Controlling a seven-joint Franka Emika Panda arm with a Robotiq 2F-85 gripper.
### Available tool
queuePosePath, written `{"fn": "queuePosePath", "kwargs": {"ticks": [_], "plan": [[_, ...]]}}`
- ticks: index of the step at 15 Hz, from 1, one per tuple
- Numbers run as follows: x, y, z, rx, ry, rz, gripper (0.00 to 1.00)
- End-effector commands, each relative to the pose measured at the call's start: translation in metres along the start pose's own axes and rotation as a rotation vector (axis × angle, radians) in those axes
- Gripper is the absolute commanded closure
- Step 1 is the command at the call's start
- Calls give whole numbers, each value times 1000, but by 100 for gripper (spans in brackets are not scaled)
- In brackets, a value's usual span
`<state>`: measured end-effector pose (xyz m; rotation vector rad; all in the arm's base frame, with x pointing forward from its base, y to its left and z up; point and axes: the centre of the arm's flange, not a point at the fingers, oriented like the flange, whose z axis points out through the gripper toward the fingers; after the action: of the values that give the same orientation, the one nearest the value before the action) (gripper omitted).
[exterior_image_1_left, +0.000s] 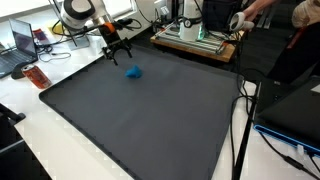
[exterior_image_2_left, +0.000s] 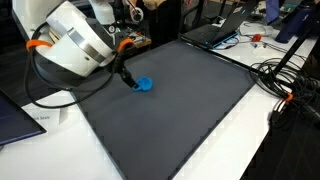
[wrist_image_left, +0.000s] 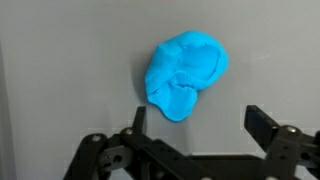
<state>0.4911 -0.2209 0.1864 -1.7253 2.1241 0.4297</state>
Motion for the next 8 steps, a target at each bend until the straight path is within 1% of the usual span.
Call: {"fn": "queuePosePath", "kwargs": {"ticks": [1, 5, 8], "plan": [[23, -25, -18, -21, -33, -4, 0], [29, -18, -13, -26, -1, 22, 0], [32, -13, -12, 3, 17, 38, 0]]}}
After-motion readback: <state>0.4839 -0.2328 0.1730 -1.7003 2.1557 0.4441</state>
